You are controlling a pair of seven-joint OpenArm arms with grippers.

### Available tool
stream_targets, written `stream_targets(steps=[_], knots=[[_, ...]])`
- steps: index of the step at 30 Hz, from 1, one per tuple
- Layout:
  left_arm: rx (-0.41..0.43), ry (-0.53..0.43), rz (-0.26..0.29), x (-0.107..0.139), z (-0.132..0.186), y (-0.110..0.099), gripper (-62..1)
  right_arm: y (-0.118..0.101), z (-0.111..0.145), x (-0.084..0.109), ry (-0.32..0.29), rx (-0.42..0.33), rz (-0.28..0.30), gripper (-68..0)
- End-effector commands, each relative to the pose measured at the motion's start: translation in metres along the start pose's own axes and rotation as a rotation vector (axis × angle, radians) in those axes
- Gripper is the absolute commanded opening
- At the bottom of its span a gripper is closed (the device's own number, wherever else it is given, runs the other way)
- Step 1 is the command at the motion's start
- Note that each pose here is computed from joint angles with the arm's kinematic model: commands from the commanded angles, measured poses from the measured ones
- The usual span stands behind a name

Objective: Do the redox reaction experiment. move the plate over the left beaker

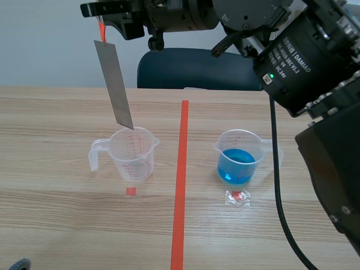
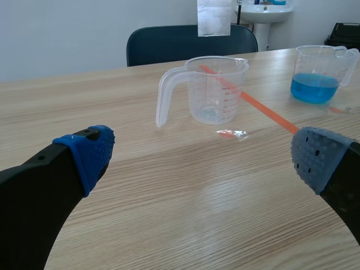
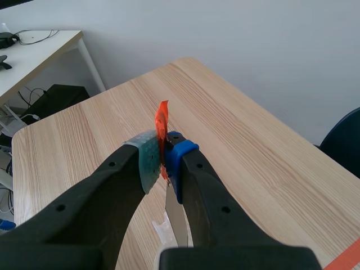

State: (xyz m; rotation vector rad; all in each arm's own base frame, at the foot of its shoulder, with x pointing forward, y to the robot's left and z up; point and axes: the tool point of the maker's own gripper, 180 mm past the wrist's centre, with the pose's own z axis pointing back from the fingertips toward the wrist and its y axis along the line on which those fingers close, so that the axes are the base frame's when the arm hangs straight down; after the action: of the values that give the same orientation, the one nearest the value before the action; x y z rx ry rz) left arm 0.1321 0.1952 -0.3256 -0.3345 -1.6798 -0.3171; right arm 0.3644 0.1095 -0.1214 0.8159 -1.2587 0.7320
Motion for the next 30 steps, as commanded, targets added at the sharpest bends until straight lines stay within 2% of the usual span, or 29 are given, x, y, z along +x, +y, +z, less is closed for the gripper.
stream_targets(steps=[1,30], knots=[[0.002,-0.036,-0.001,0.0075,-0.0039,0.0012,1.4,0.0045,0.0003,0.0186,-0.044,0.016,0.03,-67.1],[0.002,-0.048,-0.001,0.0097,-0.0038,0.0012,1.4,0.0047,0.0004,0.0164,-0.038,0.017,0.026,-67.1]])
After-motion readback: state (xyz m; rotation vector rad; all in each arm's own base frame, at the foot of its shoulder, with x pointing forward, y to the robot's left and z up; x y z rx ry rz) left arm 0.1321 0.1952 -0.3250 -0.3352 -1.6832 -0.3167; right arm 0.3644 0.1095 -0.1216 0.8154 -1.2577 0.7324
